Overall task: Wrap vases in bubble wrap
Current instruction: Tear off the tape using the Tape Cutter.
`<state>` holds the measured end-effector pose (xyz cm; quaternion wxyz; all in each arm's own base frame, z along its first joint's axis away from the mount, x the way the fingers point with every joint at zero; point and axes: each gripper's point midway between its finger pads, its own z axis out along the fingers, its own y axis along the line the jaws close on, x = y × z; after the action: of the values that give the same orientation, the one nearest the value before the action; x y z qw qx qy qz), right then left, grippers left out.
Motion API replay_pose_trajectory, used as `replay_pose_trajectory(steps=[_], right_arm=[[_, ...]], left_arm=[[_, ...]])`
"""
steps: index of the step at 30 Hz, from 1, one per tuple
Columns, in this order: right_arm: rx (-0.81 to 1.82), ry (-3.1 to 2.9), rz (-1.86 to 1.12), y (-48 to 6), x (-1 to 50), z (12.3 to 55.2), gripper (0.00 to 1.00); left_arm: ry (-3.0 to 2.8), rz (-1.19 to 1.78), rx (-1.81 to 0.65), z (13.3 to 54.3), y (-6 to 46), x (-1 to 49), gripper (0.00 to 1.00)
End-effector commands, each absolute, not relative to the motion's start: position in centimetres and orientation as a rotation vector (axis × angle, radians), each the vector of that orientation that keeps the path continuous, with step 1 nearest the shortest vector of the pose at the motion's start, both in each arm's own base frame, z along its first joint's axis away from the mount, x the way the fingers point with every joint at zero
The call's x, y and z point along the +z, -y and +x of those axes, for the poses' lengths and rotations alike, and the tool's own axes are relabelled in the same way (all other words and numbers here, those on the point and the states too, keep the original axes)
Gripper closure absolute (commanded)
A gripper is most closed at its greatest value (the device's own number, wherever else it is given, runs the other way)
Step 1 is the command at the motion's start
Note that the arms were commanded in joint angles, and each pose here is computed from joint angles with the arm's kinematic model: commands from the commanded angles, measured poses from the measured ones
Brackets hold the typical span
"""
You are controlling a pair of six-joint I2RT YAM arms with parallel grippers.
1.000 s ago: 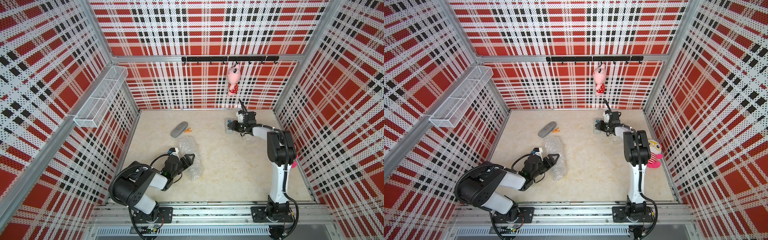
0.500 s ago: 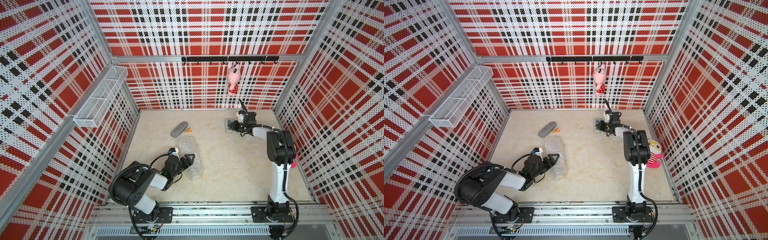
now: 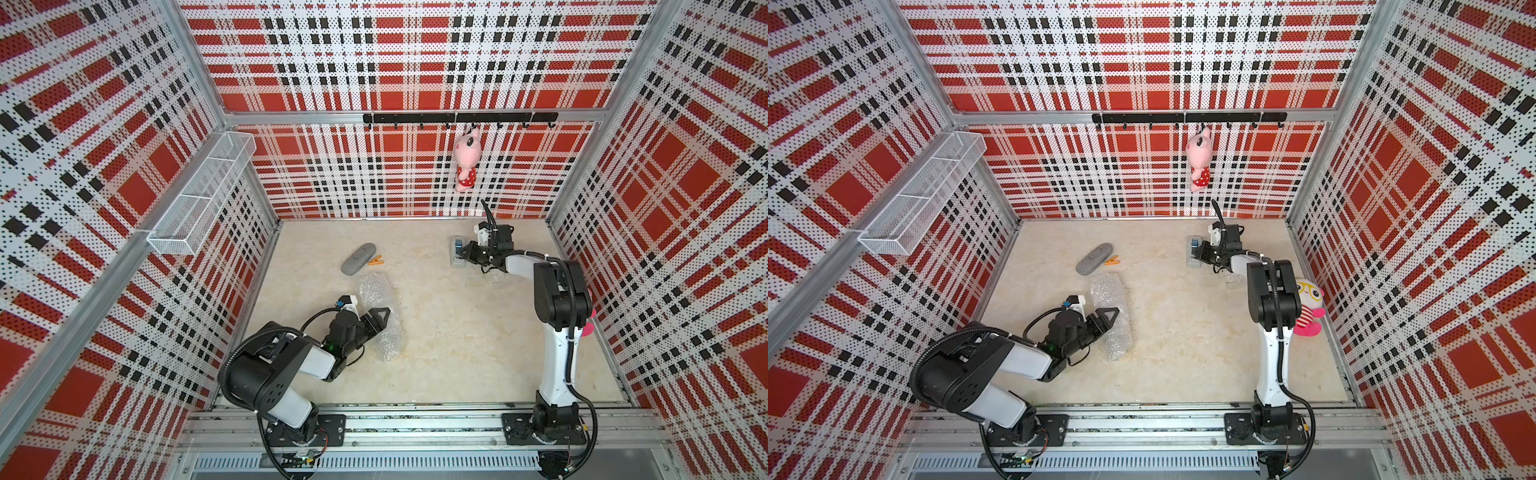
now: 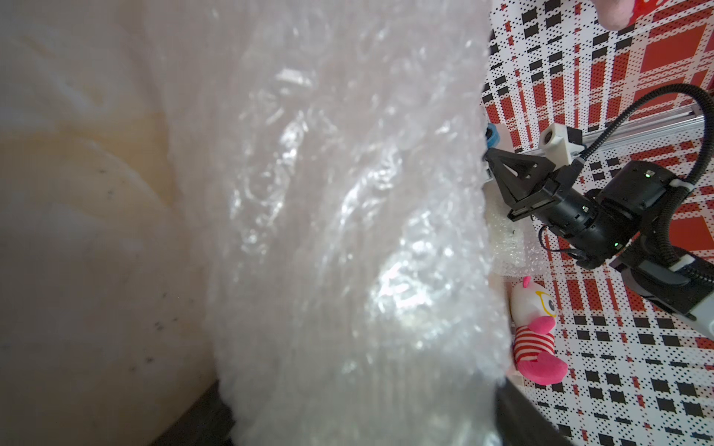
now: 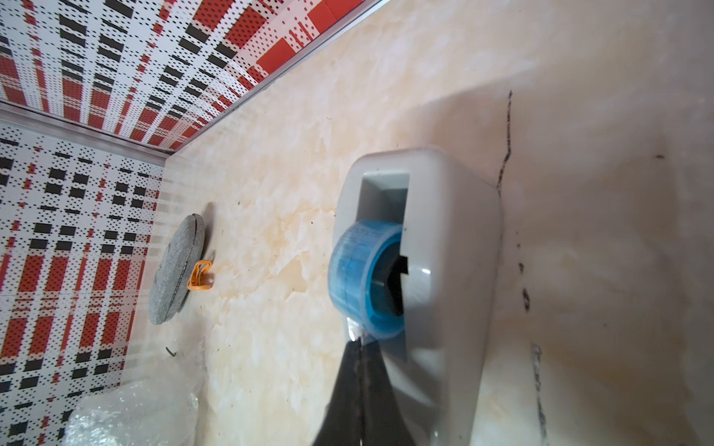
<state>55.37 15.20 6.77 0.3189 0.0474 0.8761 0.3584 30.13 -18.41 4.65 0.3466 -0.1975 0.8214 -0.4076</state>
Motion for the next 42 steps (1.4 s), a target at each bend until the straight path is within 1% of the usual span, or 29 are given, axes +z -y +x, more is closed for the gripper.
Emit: replay_pose_trajectory(steps=[1, 14, 28, 35, 42], right_arm=[[1.055, -2.222, 0.098, -16.5, 10.3, 55.3, 1.0], [1.061, -2.183, 0.099, -16.4, 12.4, 55.4, 1.0], [1.056, -2.18, 0.096, -16.3, 12.6, 54.5, 1.0], [1.067, -2.149, 0.09, -16.3, 14.2, 54.5, 1.0], [1.065, -2.173, 0.096, -16.2, 13.4, 54.0, 1.0]], left_arm=[[-2.323, -0.538, -0.961, 27.6, 17.8, 0.2, 0.57], [-2.326, -0.541, -0.961, 27.3, 17.7, 0.0, 0.57], [-2.327, -0.543, -0.964, 27.3, 17.7, -0.1, 0.57], [-2.328, -0.543, -0.966, 27.3, 17.7, -0.2, 0.57], [-2.324, -0.541, -0.974, 27.4, 17.9, -0.1, 0.57]])
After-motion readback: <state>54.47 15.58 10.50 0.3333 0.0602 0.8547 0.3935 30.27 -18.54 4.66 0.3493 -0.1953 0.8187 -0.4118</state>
